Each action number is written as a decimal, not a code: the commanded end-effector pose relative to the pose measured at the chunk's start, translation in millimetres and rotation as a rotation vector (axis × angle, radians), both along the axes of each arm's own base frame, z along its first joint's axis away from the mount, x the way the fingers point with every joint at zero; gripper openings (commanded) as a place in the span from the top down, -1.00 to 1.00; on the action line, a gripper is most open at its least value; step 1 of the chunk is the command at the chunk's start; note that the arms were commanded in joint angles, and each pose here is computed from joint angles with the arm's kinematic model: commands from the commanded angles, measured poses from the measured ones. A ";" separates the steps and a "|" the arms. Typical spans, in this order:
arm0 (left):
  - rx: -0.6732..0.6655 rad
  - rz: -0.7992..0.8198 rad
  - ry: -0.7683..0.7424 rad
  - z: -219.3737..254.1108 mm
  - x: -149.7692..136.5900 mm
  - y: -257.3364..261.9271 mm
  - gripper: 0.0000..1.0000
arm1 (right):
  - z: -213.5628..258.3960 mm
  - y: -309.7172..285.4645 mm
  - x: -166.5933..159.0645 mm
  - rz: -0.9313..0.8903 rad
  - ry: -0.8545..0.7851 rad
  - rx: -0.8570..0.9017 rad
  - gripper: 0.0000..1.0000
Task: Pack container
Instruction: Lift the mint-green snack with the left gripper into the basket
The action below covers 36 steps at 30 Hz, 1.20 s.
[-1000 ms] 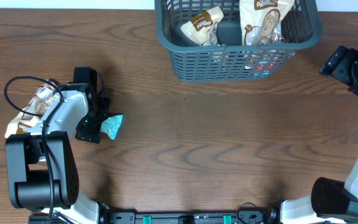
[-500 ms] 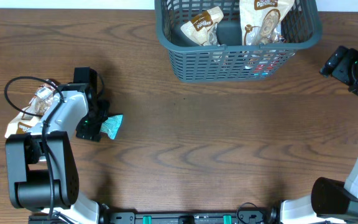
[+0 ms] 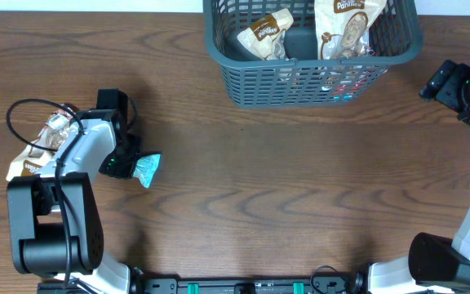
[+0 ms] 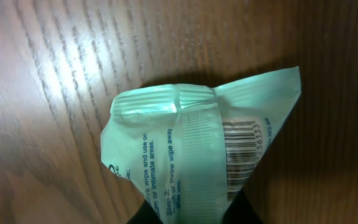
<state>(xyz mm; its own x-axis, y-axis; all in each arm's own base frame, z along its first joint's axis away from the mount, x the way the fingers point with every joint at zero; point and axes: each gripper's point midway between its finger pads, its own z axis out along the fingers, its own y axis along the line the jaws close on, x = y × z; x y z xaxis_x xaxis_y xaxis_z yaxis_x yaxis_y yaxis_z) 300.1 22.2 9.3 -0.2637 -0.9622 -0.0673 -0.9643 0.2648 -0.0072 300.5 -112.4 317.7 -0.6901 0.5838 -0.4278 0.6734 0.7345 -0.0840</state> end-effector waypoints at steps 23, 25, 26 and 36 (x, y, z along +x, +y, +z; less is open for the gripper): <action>0.228 -0.770 -1.272 413.0 102.1 -137.0 0.89 | 0.4 -4.3 -0.8 -0.020 0.003 -0.012 -0.99; 0.215 -0.775 -1.341 422.7 113.1 -153.1 0.89 | 0.4 -4.3 -0.8 -0.020 0.003 -0.012 -0.98; 0.207 -0.775 -1.371 425.8 118.8 -160.9 0.89 | 0.4 -4.3 -0.8 -0.020 0.003 -0.012 -0.98; -0.006 -0.726 -1.392 372.4 174.0 -245.4 0.89 | 0.4 -4.3 -0.8 -0.020 0.003 -0.012 -0.99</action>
<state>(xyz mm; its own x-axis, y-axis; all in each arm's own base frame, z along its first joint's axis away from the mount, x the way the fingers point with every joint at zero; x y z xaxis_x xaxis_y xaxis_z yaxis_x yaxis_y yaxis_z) 466.8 -204.6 398.1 -0.3554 -0.6342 -0.6866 0.1534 0.6850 -0.7122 300.5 -112.4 317.7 -0.6901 0.5838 -0.4278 0.6734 0.7345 -0.0840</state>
